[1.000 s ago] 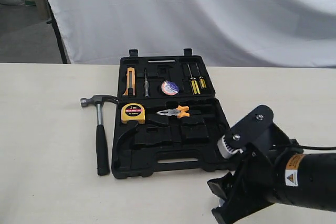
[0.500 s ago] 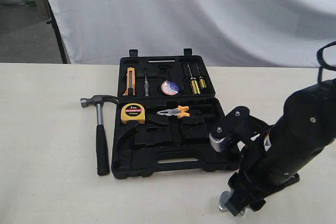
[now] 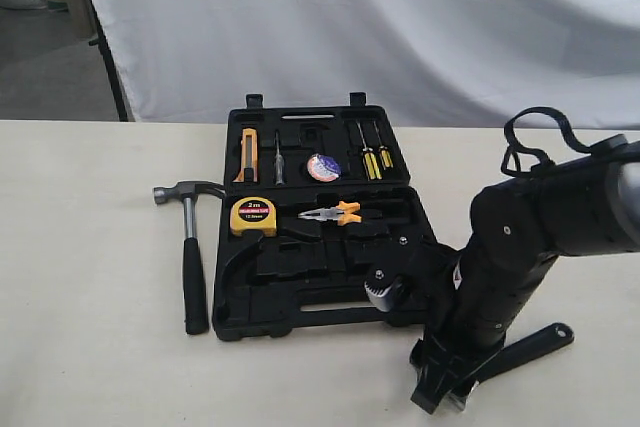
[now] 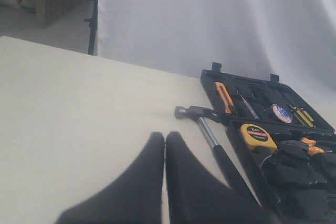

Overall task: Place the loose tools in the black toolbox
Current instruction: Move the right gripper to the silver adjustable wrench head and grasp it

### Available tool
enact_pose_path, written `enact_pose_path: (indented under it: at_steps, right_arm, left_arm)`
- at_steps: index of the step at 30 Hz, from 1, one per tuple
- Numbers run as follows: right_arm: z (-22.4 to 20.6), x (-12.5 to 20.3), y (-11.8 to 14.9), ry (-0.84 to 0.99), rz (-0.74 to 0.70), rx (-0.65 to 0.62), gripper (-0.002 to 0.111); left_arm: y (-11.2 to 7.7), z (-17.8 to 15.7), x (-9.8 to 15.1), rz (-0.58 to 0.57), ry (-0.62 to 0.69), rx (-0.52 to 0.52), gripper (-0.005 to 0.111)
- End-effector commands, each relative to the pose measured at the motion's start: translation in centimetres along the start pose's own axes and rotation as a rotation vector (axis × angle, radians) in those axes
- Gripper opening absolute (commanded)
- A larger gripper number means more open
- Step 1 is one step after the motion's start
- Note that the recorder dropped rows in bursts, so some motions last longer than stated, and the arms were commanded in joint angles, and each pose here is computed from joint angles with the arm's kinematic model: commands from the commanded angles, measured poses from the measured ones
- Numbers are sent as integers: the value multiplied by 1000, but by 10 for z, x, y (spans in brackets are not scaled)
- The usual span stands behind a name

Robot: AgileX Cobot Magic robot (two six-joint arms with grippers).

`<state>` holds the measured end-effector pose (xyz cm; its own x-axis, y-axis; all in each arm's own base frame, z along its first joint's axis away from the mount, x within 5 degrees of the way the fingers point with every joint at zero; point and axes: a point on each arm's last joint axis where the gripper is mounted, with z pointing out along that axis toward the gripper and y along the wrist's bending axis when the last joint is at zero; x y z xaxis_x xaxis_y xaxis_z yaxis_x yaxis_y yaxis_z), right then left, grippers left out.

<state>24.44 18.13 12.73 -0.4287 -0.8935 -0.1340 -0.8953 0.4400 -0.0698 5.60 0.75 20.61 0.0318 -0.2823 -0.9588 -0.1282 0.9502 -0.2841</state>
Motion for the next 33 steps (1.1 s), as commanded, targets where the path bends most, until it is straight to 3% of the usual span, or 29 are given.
enact_pose_path:
  at_steps: [1, 7, 18, 33]
  right_arm:
    - [17, 4, -3, 56, -77, 8, 58]
    - [17, 4, -2, 58, -60, -10, 58]
    - [-37, -1, -4, -100, -35, 78, 58]
    - [33, 13, 2, 110, -21, -41, 58]
  left_arm:
    - [1, 0, -2, 0, -20, -21, 1]
    - [1, 0, -2, 0, -20, -21, 1]
    - [1, 0, -2, 0, -20, -21, 1]
    - [1, 0, -2, 0, -20, -21, 1]
